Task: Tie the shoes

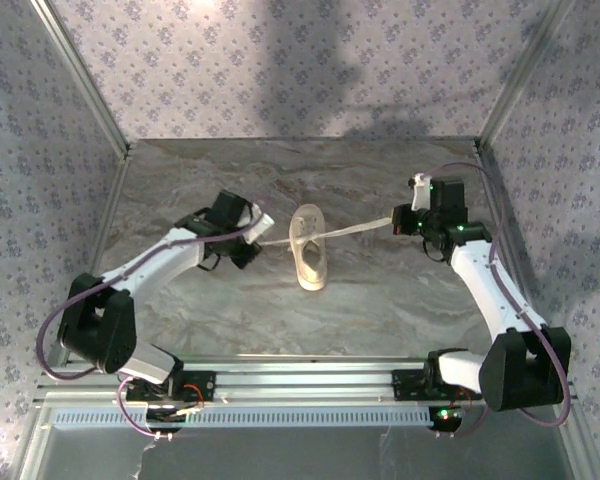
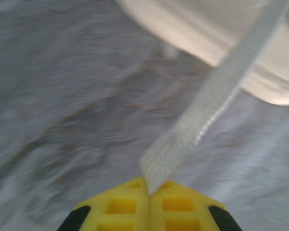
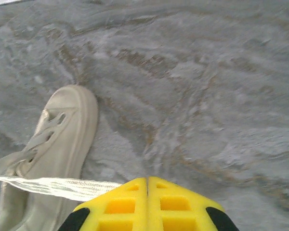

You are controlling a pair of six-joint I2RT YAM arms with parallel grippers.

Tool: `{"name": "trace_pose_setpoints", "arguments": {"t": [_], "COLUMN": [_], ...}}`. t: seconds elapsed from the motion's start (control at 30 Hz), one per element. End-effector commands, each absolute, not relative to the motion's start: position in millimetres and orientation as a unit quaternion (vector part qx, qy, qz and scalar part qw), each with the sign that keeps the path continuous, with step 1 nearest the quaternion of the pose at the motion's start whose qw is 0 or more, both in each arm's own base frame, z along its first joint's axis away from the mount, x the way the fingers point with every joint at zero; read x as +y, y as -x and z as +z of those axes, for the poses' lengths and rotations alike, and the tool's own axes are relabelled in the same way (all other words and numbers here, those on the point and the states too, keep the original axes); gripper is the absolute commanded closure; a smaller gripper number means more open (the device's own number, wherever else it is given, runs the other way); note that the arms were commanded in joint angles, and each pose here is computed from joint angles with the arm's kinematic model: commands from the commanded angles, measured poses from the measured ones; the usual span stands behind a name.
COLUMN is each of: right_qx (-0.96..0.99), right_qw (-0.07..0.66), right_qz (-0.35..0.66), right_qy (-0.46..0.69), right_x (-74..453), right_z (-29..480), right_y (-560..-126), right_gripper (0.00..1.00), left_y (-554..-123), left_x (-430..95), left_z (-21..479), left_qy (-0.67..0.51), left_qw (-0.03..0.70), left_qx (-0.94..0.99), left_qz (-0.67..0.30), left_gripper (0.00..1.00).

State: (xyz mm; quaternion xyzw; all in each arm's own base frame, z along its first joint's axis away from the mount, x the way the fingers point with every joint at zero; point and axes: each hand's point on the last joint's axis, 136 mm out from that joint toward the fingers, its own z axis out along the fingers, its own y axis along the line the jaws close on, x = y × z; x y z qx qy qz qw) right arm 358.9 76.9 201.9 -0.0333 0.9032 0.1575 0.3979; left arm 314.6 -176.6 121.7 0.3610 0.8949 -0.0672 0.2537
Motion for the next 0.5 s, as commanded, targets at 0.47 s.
{"name": "trace_pose_setpoints", "arguments": {"t": [0.47], "right_qx": [0.929], "right_qw": [0.360], "right_qz": [-0.086], "right_qy": [-0.026], "right_x": [-24.9], "right_z": [162.9], "right_y": [-390.7], "right_gripper": [1.00], "left_y": [-345.3], "left_x": [-119.6], "left_z": [97.6], "left_qy": [-0.198], "left_qw": [0.196], "left_qx": [0.957], "left_qz": [-0.084], "left_gripper": [1.00]}}
